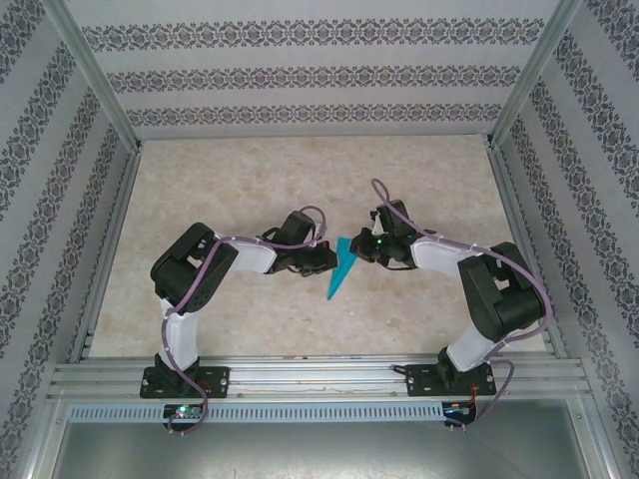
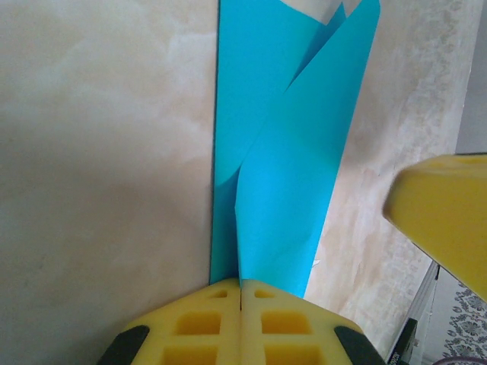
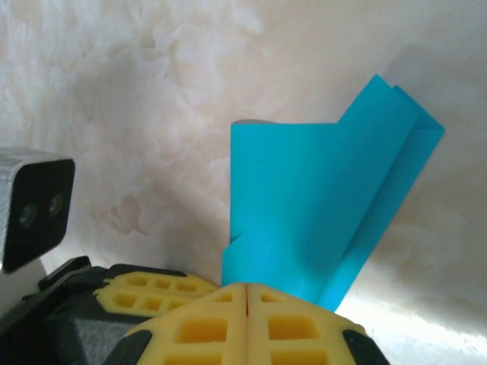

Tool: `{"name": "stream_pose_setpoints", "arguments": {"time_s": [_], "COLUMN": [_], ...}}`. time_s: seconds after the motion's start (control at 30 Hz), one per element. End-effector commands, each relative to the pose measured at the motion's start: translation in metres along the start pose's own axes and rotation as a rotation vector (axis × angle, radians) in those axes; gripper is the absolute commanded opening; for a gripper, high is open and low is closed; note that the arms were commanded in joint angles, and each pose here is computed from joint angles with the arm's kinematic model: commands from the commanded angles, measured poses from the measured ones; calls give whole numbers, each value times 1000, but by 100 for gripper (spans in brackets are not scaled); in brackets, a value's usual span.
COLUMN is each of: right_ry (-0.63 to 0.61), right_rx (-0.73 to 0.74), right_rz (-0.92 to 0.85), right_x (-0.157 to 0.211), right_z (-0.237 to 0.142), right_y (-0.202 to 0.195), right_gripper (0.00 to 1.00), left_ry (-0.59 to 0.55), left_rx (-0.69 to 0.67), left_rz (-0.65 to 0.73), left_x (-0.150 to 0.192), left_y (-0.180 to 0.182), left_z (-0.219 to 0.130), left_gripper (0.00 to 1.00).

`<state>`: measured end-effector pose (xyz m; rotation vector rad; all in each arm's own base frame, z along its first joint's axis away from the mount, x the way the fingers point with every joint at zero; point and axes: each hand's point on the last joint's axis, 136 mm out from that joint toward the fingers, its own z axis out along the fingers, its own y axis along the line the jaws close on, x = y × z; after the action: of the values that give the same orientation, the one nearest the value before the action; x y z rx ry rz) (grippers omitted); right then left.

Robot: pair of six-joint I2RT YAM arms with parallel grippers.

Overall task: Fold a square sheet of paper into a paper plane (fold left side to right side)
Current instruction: Fold the wing for the fifth time at the center of the table.

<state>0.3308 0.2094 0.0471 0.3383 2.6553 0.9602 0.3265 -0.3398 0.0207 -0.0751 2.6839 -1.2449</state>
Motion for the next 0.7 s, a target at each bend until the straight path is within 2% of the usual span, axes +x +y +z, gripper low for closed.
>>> {"name": "stream_pose_setpoints", "arguments": {"time_s": [0.0, 0.67], "right_ry": [29, 71], "right_rx": [8, 106], "right_rz": [-21, -11], "right_x": [3, 15], "right_z": [8, 18], "right_y": [2, -24], "right_gripper": [2, 2], "left_ry": [17, 28], "left_rx": [-140, -150], "left_rz": [-17, -36], "left_x": [11, 13], "left_y": [45, 49], "left_z": [15, 17], "left_gripper": [3, 0]}}
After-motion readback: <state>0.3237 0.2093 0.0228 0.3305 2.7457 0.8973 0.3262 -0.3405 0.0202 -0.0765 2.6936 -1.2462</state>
